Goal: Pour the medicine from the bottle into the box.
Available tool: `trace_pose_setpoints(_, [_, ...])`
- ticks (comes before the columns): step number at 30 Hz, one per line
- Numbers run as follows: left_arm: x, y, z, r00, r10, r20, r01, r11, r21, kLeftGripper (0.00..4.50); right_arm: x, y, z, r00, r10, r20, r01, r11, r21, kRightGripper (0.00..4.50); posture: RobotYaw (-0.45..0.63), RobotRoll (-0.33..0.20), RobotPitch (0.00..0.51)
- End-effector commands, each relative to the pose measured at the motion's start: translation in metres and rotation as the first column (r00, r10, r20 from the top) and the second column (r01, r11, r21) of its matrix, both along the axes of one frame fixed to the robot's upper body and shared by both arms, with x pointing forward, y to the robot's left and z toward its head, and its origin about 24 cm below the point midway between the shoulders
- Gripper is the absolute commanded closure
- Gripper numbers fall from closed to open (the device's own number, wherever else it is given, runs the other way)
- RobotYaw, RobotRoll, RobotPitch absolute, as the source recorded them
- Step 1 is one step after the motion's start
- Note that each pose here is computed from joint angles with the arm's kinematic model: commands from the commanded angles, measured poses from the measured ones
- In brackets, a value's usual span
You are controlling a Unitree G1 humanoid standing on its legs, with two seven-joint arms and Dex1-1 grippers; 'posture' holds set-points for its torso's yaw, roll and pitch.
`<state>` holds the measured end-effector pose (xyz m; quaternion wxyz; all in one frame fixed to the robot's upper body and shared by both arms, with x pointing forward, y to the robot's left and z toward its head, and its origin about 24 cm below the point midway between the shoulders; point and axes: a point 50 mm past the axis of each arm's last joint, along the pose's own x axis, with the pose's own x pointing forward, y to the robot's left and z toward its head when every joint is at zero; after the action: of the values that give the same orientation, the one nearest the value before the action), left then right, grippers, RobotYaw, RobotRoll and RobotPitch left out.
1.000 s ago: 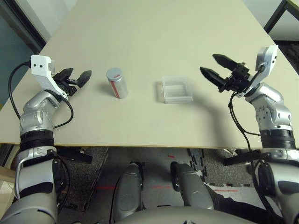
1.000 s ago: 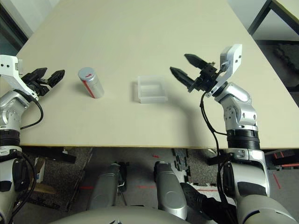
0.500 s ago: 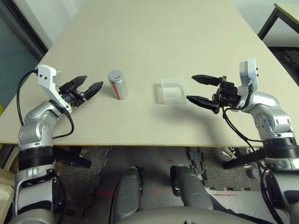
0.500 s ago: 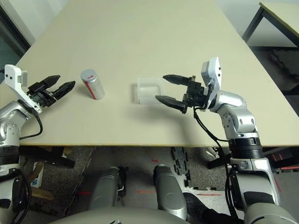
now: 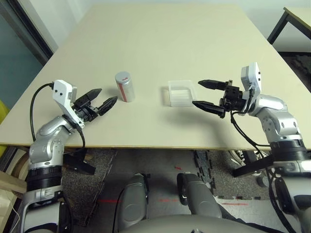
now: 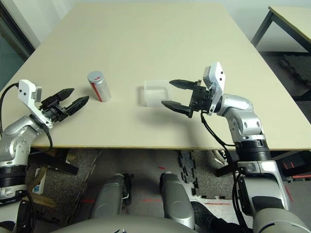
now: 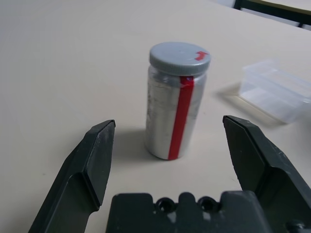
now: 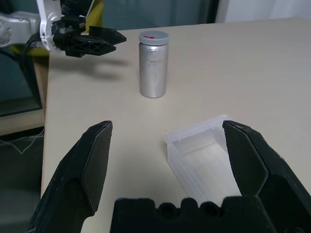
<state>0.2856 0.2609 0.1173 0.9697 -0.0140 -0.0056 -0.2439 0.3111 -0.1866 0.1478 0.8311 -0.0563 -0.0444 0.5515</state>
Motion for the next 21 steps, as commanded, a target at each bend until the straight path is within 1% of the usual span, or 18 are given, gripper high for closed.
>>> trace_pose_setpoints(1, [0.0,-0.011,-0.001,1.0,-0.006,0.013,0.006,1.0,0.024,0.05,0.002,0.0,0.002,1.0,-0.006,0.015,0.006,1.0,-0.003,0.0,-0.04,0.0,0.141])
trace_pose_setpoints(4, [0.0,-0.016,-0.004,1.0,-0.004,0.011,0.004,1.0,0.025,0.05,0.003,0.001,0.003,1.0,-0.008,0.015,0.008,1.0,0.003,0.0,-0.04,0.0,0.144])
trace_pose_setpoints(13, [0.008,-0.029,0.0,0.999,0.014,0.045,-0.015,0.999,0.039,0.05,0.005,0.0,0.004,1.0,-0.025,0.017,0.025,0.999,0.023,0.0,-0.04,0.0,0.146])
trace_pose_setpoints(18, [0.007,-0.043,-0.001,0.997,-0.051,0.057,0.048,0.998,0.039,0.05,0.005,0.0,0.005,0.999,-0.034,0.022,0.034,0.999,0.025,0.0,-0.05,0.0,0.147])
trace_pose_setpoints(21, [0.003,-0.049,0.002,0.993,-0.108,0.055,0.107,0.994,0.015,0.05,0.005,0.0,0.005,0.999,-0.042,0.024,0.042,0.999,0.024,0.0,-0.06,0.0,0.151])
